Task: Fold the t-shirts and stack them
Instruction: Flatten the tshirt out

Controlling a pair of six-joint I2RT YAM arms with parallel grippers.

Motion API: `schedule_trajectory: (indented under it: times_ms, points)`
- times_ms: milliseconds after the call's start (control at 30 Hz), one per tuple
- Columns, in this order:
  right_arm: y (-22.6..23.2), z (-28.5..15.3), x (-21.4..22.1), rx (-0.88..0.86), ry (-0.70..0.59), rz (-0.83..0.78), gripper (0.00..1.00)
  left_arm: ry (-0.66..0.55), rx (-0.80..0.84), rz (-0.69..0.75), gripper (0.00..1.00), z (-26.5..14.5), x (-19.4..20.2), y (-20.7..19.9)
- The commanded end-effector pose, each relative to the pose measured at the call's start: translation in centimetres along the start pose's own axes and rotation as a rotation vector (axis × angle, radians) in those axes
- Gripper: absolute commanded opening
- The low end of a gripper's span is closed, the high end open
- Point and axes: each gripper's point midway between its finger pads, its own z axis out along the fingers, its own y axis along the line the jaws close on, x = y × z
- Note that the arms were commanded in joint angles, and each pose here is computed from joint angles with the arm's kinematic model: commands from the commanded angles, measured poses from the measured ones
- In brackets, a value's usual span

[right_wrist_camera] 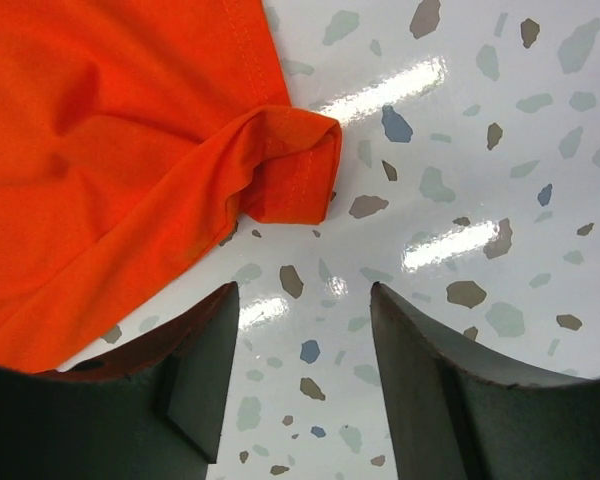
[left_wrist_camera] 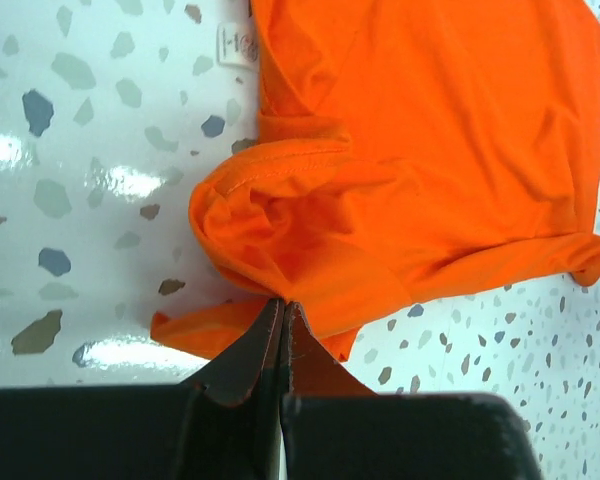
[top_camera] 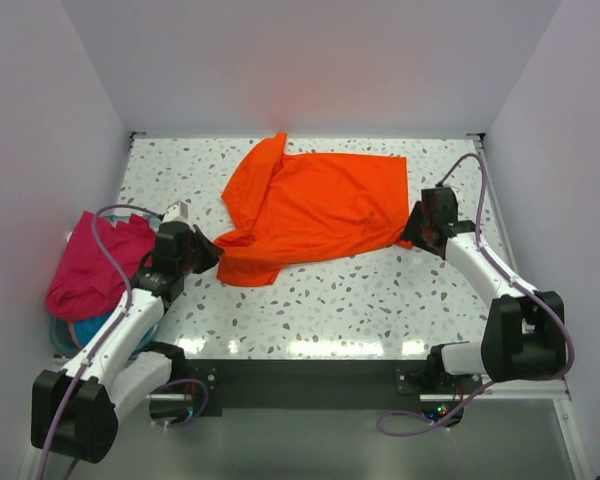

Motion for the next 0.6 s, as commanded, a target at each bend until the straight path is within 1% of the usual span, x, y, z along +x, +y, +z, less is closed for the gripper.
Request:
schedule_trajectory:
  times_ms: [0,67,100,200,300,567]
  points:
    - [0.9,0.9,-2.0,0.0,-0.046,0.036,0.55,0.057,-0.061,-0.042,0.0,-0.3,2.5,2.1]
    - [1.4,1.2,-2.4,-0.012,-0.046,0.046,0.49,0.068,-0.06,-0.044,0.0,-0.1,2.9,2.2]
    - [1.6,1.7,-2.2,-0.012,-0.036,0.054,0.42,0.074,-0.065,-0.045,0.0,0.0,3.2,2.4]
    - [1.9,2.3,-2.5,-0.011,-0.04,0.074,0.33,0.082,-0.067,-0.043,0.0,0.3,3.4,2.6]
    - [2.4,3.1,-2.8,-0.016,-0.037,0.094,0.33,0.072,-0.056,-0.036,0.0,0.4,2.9,2.2]
    - [4.0,5.9,-3.0,-0.026,0.0,0.128,0.36,0.06,-0.064,-0.008,0.0,1.1,1.8,1.8]
